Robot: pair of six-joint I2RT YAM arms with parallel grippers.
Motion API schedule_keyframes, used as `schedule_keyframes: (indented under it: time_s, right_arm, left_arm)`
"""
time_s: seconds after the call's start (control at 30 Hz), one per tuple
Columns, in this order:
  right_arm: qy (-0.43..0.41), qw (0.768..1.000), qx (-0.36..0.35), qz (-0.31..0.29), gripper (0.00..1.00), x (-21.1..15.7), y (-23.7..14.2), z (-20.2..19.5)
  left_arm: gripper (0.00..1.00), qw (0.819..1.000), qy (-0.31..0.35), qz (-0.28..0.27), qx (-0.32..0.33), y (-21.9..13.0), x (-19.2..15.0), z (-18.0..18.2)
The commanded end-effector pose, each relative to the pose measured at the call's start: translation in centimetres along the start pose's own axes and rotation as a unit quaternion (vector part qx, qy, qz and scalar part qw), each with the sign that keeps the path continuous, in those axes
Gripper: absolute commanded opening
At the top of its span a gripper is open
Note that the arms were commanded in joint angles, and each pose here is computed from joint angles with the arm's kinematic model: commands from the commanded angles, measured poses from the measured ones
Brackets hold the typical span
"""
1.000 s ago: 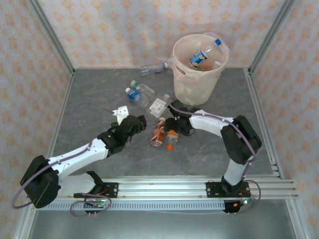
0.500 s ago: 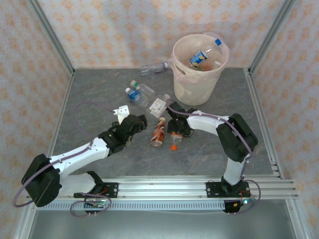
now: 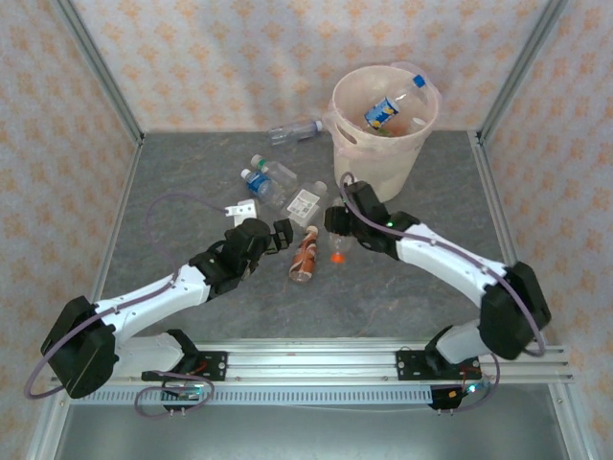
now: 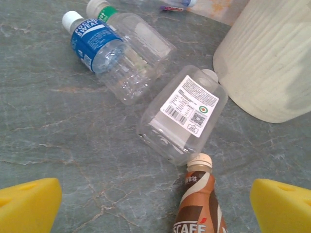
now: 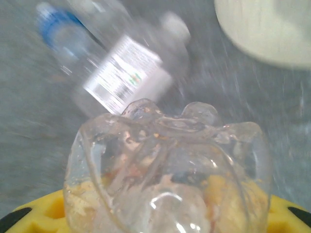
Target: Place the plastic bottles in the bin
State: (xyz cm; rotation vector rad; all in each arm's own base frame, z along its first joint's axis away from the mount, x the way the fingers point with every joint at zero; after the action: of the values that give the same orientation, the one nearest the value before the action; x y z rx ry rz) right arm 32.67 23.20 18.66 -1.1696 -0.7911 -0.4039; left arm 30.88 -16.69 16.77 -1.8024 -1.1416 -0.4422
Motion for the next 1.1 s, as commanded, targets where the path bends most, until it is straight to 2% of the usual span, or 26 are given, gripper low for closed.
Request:
schedule_keyframes:
  time_s: [0.0,0.07,0.2,0.4,0.6,0.7,0.9,1.07]
  right_arm:
    - [-0.045,0.99,0.022,-0.132,0.44,7.2,-3.5,1.7]
    - [-0.047,0.98,0.03,-0.19,0.44,10.6,-5.3,2.4]
    - [-0.054,0.959,-0.001,-0.28,0.44,16.4,-8.9,2.4]
    - [-0.104,0.935,-0.057,-0.334,0.44,22.1,-12.1,1.4]
    - [-0.14,0.905,-0.165,-0.367,0.47,26.2,-13.9,-3.0]
    - [-0.122,0.905,-0.198,-0.357,0.48,27.8,-13.6,-6.3]
    - [-0.106,0.921,-0.246,-0.284,0.5,29.2,-10.9,-11.4]
    - [-0.072,0.909,-0.334,-0.238,0.52,29.8,-9.3,-15.8]
  left_arm:
    - [1.0,1.0,0.004,0.001,-0.014,0.2,0.3,-0.8]
    - [1.0,1.0,0.004,0.003,-0.011,0.4,0.2,-0.9]
    - [1.0,1.0,0.006,0.015,-0.015,0.6,0.0,-1.2]
    - [1.0,0.999,0.026,0.035,-0.022,0.4,-0.5,-1.6]
    - [1.0,0.996,0.04,0.074,-0.029,0.5,-2.1,-1.6]
    - [1.0,0.995,0.037,0.086,-0.042,0.4,-2.7,-1.9]
    - [1.0,0.991,0.075,0.11,-0.032,0.3,-3.5,-2.2]
    - [1.0,0.986,0.115,0.121,-0.02,0.5,-4.1,-2.8]
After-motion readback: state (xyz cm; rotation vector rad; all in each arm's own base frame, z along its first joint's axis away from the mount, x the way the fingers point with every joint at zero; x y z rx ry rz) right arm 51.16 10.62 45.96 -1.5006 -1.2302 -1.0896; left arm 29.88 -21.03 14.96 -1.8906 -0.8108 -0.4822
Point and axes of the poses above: each hand's point on the last joint's axis, 136 mm out from that joint toward the fingers, its own y axis out along the fingers, its own z axis along the line the jaws close on, x = y × z, the point moved 1 cm from there along -y, back along the fingers, and after that the axes turned 12 degrees about -y, right-handed, at the moved point
